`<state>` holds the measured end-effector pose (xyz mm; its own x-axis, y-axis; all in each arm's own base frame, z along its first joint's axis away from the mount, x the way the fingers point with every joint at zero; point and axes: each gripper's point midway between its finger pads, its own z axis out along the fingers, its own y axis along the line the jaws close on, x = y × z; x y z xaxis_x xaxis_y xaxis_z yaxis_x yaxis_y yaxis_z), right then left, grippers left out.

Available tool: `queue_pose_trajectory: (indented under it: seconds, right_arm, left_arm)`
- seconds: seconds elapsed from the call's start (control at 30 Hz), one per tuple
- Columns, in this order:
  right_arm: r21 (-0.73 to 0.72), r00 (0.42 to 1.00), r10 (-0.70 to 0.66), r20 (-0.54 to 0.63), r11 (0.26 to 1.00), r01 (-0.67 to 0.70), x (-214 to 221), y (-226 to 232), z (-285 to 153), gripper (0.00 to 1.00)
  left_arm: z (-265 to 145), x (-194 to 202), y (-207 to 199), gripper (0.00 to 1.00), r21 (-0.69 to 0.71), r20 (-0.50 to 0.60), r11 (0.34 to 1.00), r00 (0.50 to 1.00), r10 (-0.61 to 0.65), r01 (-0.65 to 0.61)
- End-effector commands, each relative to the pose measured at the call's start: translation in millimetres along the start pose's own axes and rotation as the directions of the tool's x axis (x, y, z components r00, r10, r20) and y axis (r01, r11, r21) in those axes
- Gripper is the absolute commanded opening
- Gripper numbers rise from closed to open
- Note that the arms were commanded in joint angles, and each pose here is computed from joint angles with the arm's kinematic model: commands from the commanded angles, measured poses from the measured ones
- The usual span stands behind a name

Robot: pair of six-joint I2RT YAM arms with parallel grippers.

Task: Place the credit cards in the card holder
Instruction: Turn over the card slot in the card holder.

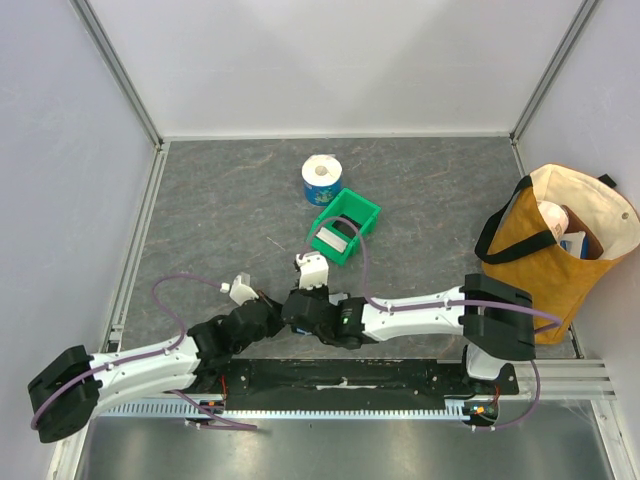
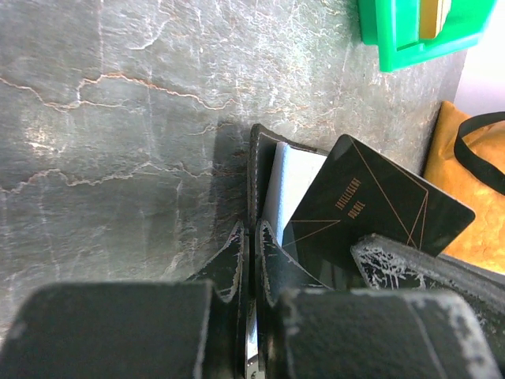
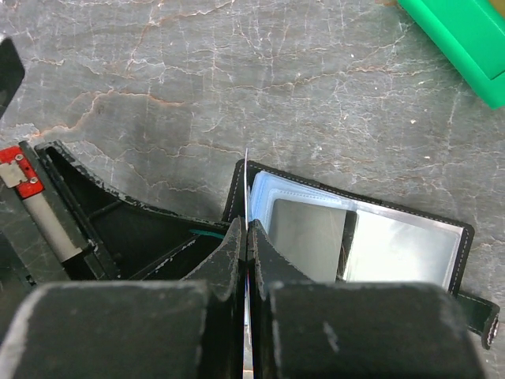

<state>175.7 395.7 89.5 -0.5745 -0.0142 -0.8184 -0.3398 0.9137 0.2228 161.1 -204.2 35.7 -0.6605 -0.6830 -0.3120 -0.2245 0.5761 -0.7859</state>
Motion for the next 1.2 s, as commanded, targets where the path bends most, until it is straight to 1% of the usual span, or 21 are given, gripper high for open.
queue_pose_trajectory:
  seconds: [0.0, 0.07, 0.43, 0.93, 1.17]
  right_arm:
    - [0.079, 0.997, -0.063, 0.053, 0.995, 0.059, -11.0, 4.8, -6.4, 0.00]
    - [0.101, 0.995, -0.087, 0.050, 0.992, 0.081, -7.3, 4.7, -6.7, 0.00]
    - [0.058, 0.999, -0.039, 0.031, 0.998, 0.037, 0.8, 17.1, -11.0, 0.00]
    - [0.067, 0.995, 0.007, 0.103, 0.998, -0.014, -22.1, 17.6, -20.4, 0.00]
    - [0.080, 0.991, 0.060, 0.116, 0.994, -0.070, -28.4, 9.9, -18.6, 0.00]
  left_arm:
    - [-1.7, -8.4, -24.0, 0.02, 0.070, 0.034, 0.996, 0.998, -0.053, 0.051]
    - [-2.0, -9.0, -23.9, 0.02, 0.068, 0.037, 0.996, 0.998, -0.054, 0.052]
    - [-2.9, -8.8, -22.7, 0.02, 0.072, 0.035, 0.996, 0.998, -0.058, 0.055]
    - [-3.7, -7.7, -12.4, 0.02, 0.055, 0.033, 0.997, 0.998, -0.061, 0.059]
    - [-2.8, -6.2, -3.4, 0.02, 0.028, 0.031, 0.998, 0.998, -0.050, 0.049]
